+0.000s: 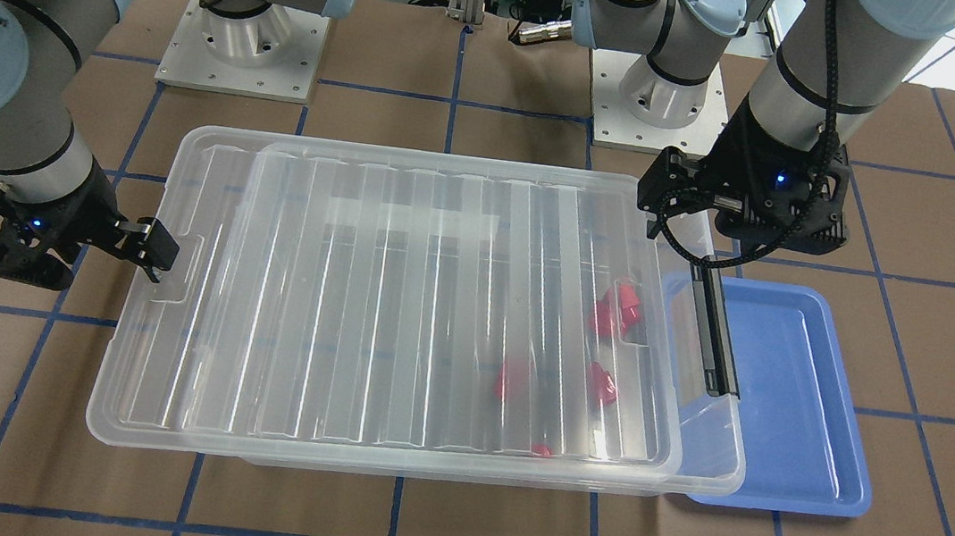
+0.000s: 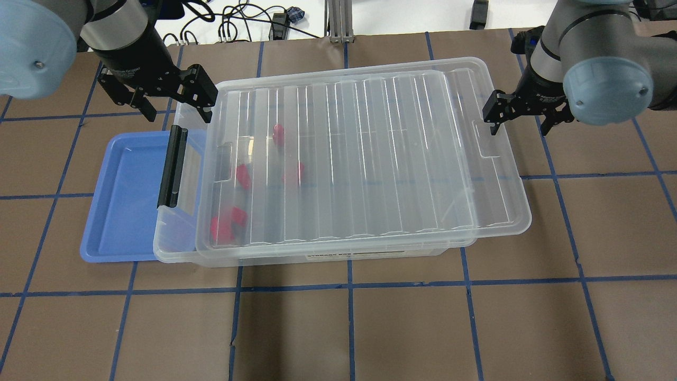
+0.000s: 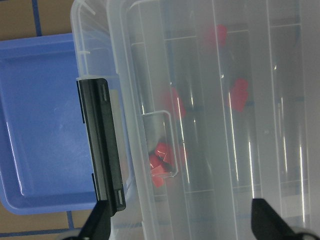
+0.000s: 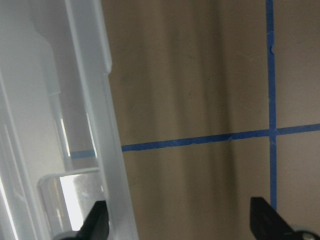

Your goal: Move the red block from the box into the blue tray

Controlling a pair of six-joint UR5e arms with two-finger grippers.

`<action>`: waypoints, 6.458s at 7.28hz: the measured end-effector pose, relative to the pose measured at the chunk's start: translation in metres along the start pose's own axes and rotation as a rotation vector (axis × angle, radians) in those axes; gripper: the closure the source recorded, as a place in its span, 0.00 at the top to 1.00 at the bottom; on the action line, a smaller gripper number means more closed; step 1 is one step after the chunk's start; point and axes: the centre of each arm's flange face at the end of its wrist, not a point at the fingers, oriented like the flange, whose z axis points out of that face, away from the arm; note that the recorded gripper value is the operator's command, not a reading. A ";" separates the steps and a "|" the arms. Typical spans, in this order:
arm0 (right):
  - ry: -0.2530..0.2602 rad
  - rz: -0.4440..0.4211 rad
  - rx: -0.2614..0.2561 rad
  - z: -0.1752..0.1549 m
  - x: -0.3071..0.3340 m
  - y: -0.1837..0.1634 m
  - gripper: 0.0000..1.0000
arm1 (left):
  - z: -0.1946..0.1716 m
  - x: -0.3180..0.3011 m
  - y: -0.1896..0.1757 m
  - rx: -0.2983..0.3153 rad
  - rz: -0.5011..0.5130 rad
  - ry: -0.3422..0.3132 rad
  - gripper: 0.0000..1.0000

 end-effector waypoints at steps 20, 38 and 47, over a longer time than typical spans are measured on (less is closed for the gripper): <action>0.057 -0.104 0.038 -0.026 0.133 -0.008 1.00 | 0.263 0.017 -0.028 0.044 -0.271 0.018 1.00; 0.029 -0.119 -0.004 -0.098 0.115 0.048 1.00 | 0.098 0.000 -0.038 0.034 -0.146 -0.029 0.00; 0.036 -0.110 -0.028 -0.081 0.123 0.038 1.00 | 0.216 -0.213 -0.023 0.031 0.168 0.020 0.00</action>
